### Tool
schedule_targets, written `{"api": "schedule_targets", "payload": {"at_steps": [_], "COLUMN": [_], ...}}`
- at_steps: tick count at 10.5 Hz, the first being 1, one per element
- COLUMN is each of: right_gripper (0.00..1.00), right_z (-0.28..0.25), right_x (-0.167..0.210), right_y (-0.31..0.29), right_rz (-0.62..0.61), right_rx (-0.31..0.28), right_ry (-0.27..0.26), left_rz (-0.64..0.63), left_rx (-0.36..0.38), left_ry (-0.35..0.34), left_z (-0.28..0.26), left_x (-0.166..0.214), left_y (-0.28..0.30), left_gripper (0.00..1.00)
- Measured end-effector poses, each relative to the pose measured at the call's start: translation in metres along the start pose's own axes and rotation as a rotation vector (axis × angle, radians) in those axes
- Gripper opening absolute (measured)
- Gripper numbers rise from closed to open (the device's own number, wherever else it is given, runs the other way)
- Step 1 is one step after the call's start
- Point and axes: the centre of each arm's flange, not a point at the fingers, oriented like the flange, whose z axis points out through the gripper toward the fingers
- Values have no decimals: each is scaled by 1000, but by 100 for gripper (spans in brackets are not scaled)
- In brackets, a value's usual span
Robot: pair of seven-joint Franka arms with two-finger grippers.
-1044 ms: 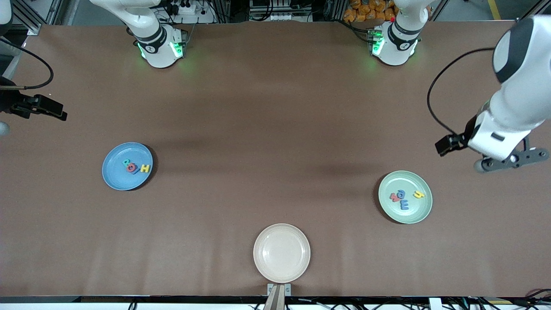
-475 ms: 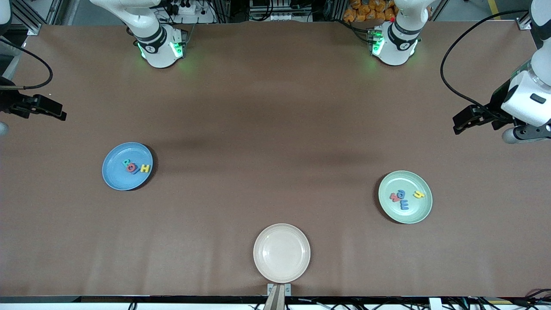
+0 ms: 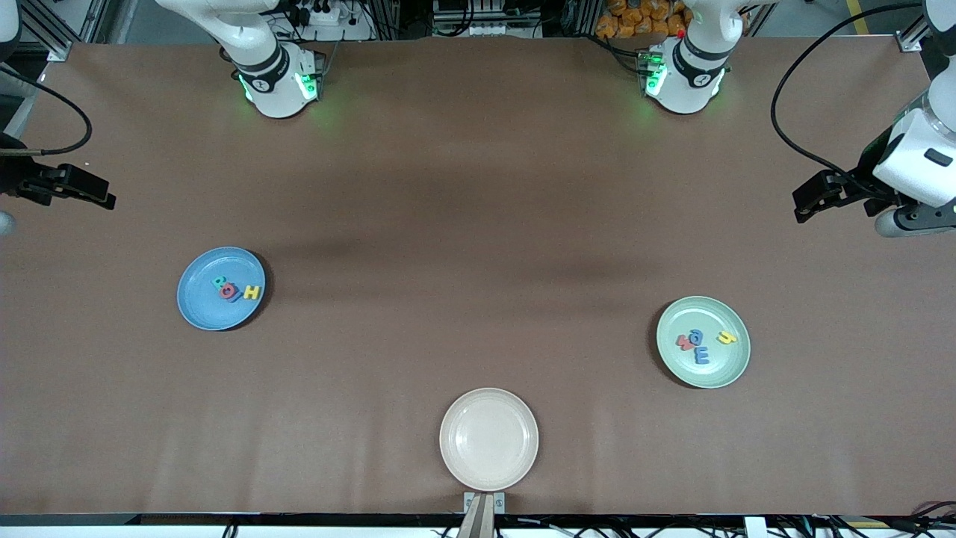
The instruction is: Sort uppercase to blue plate, lowercase to green plate
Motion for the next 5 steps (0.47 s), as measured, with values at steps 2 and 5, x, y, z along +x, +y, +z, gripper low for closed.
{"api": "schedule_targets", "payload": {"at_steps": [2, 5], "right_gripper": [100, 100], "right_z": [0, 0], "right_x": [0, 0], "right_y": [0, 0], "right_rz": [0, 0], "right_rx": [0, 0], "right_ry": [0, 0], "left_rz": [20, 52], "left_rx": [4, 1], "left_ry": [-11, -17], "left_z": [-1, -3], "left_x": [-3, -7], "left_y": [4, 12], "left_gripper": [100, 100]}}
